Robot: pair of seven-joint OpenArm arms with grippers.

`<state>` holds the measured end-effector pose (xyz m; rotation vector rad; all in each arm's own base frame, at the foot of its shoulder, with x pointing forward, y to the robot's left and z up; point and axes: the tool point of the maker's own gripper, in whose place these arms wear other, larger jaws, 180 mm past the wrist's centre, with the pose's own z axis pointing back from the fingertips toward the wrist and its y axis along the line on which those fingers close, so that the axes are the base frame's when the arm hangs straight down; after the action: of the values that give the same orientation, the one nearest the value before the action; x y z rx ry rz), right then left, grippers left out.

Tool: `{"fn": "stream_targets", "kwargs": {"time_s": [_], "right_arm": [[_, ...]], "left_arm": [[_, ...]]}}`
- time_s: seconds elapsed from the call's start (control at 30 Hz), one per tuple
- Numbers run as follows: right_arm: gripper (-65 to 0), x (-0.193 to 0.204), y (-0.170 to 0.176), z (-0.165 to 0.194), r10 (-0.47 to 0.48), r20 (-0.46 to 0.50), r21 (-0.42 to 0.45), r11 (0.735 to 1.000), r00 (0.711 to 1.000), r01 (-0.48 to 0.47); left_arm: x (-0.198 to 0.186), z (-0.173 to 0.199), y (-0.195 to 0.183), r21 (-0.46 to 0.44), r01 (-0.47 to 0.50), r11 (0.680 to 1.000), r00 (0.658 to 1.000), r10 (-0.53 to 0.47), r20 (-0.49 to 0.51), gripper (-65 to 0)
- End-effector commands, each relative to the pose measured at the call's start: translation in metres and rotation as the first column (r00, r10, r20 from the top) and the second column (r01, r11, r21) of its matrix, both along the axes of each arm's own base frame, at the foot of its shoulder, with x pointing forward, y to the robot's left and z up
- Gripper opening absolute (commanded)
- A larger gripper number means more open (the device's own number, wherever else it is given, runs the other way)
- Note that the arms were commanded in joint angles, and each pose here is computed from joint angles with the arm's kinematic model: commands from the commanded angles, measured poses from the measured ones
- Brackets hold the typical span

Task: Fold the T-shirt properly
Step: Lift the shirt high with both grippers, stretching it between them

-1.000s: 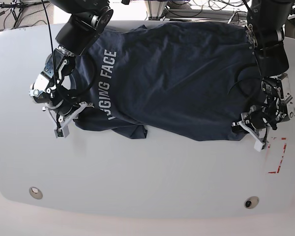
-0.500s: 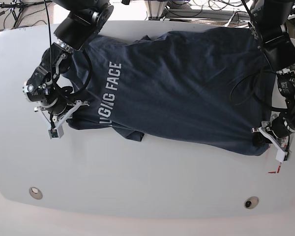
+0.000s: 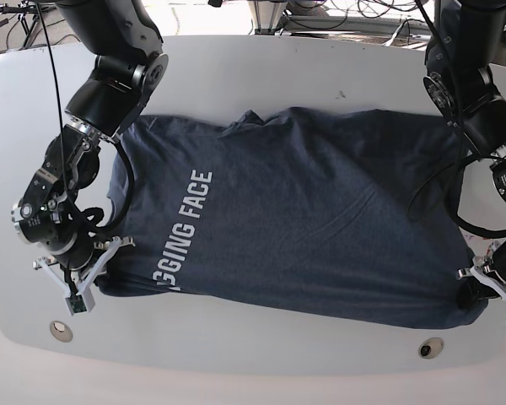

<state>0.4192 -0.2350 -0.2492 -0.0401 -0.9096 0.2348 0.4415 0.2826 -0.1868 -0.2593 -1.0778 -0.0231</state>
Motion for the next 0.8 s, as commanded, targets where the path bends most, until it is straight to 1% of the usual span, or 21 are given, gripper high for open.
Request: {"fn": "stream_targets", "kwargs": {"time_s": [0.0, 0.1, 0.23, 0.37, 0.4, 0.47, 0.53, 0.67, 0.77], "right_arm": [[-61.5, 0.018, -0.02, 0.05, -0.032, 0.103, -0.064, 0.997, 0.994, 0.039], [-61.5, 0.032, -0.019, 0.085, -0.01, 0.168, -0.101, 0.995, 0.986, 0.027], [-61.5, 0.045, -0.02, 0.124, 0.011, 0.219, -0.155, 0.988, 0.976, 0.023], [-61.5, 0.053, -0.022, 0.172, 0.022, 0.277, -0.21, 0.977, 0.961, 0.038], [-61.5, 0.054, -0.022, 0.178, 0.024, 0.284, -0.216, 0.976, 0.958, 0.039], [-61.5, 0.058, -0.024, 0.216, 0.032, 0.343, -0.246, 0.968, 0.939, 0.057], [-61.5, 0.06, -0.025, 0.239, 0.04, 0.377, -0.266, 0.962, 0.926, 0.066], [-61.5, 0.066, -0.025, 0.278, 0.061, 0.417, -0.298, 0.952, 0.907, 0.073], [-61.5, 0.07, -0.031, 0.297, 0.059, 0.428, -0.3, 0.95, 0.902, 0.08]], "left_arm": [[0.009, 0.044, 0.006, 0.03, -0.025, 0.999, 0.996, 0.022, 0.09, -64.6], [0.014, 0.074, 0.006, 0.045, -0.028, 0.999, 0.989, 0.021, 0.147, -64.6], [0.018, 0.114, 0.004, 0.07, -0.034, 0.997, 0.972, 0.016, 0.235, -64.6], [0.016, 0.159, 0.003, 0.093, -0.052, 0.994, 0.94, 0.017, 0.341, -64.6], [0.015, 0.167, 0.003, 0.098, -0.057, 0.994, 0.934, 0.018, 0.358, -64.6], [0.012, 0.195, 0.004, 0.108, -0.072, 0.992, 0.908, 0.021, 0.418, -64.6], [0.009, 0.211, 0.009, 0.114, -0.091, 0.989, 0.893, 0.031, 0.449, -64.4], [0.003, 0.239, 0.026, 0.142, -0.16, 0.977, 0.87, 0.072, 0.488, -64.3], [0.001, 0.254, 0.029, 0.138, -0.174, 0.975, 0.855, 0.08, 0.512, -64.3]]}}
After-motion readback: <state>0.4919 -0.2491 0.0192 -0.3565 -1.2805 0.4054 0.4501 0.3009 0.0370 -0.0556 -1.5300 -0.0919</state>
